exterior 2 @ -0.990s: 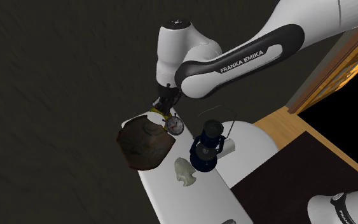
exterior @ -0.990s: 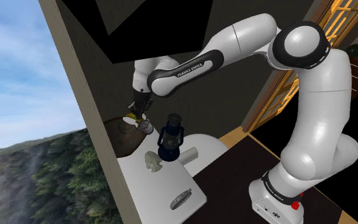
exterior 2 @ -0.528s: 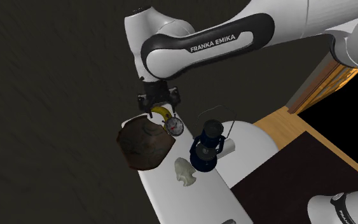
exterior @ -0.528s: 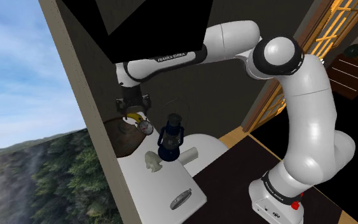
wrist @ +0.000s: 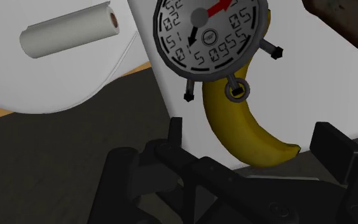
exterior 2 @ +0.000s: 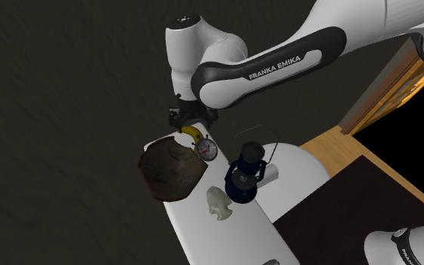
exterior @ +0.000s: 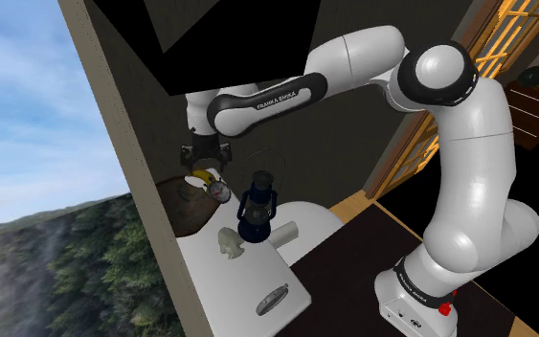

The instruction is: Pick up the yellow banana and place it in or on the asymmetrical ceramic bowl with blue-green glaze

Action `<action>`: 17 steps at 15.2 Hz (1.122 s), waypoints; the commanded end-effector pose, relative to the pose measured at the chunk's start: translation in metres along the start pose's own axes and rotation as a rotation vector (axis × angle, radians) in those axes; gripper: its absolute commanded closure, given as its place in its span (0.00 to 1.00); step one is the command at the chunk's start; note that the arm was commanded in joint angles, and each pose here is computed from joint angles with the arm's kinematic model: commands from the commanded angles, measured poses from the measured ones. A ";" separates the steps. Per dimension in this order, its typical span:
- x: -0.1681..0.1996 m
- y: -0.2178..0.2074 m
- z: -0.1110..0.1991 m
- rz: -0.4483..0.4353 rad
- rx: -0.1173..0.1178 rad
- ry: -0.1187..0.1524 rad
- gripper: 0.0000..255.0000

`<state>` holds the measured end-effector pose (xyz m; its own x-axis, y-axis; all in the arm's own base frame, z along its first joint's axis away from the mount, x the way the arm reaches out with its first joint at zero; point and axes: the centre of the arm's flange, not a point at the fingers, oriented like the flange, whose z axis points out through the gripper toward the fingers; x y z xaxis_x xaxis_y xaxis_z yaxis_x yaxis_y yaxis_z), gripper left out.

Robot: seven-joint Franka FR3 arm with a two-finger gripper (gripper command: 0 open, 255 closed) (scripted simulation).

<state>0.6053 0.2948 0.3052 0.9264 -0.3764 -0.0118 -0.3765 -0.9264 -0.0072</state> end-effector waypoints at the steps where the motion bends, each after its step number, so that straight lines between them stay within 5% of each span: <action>1: 0.001 0.002 0.008 -0.006 0.007 0.013 0.00; 13: 0.002 0.002 0.032 -0.006 0.007 0.013 0.00; 14: 0.002 0.002 0.032 -0.006 0.007 0.013 1.00; 17: 0.002 0.002 0.032 -0.006 0.007 0.013 1.00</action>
<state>0.6059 0.2927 0.2730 0.9286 -0.3711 0.0018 -0.3710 -0.9285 -0.0144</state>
